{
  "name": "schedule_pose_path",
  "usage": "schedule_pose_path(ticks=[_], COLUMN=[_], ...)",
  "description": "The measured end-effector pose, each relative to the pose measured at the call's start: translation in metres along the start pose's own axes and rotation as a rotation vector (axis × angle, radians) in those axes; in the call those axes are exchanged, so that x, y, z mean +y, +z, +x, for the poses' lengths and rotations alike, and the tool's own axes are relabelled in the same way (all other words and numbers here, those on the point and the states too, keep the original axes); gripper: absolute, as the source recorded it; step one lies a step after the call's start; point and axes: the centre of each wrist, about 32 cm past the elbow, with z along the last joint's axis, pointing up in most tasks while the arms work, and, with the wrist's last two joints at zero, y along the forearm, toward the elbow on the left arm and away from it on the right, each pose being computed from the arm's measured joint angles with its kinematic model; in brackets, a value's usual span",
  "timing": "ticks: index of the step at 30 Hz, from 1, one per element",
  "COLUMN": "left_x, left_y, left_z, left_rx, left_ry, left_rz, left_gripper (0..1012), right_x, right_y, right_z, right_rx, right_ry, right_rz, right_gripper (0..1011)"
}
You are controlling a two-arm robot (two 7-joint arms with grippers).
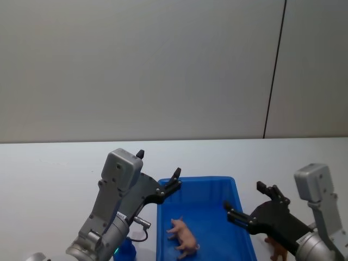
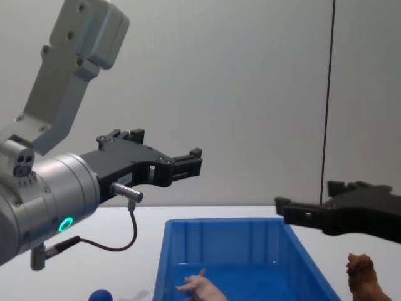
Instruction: Pick up the two dolls from the table and place them into the box.
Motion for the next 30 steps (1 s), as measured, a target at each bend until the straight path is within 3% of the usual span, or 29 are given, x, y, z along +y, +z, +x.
schedule_pose_path(ticks=[17,30], left_x=[0.0000,0.0000], left_y=[0.0000,0.0000], left_z=[0.0000,0.0000], left_rx=[0.000,0.000], left_ry=[0.000,0.000], left_rz=[0.000,0.000], left_gripper=[1001,1001], right_x=[-0.029,-0.038], right_y=[-0.005,-0.016], right_z=[-0.002,-0.003], right_rx=[0.010,0.020], right_ry=[-0.176,-0.222], right_rz=[-0.042,-0.108], right_gripper=[1001,1001])
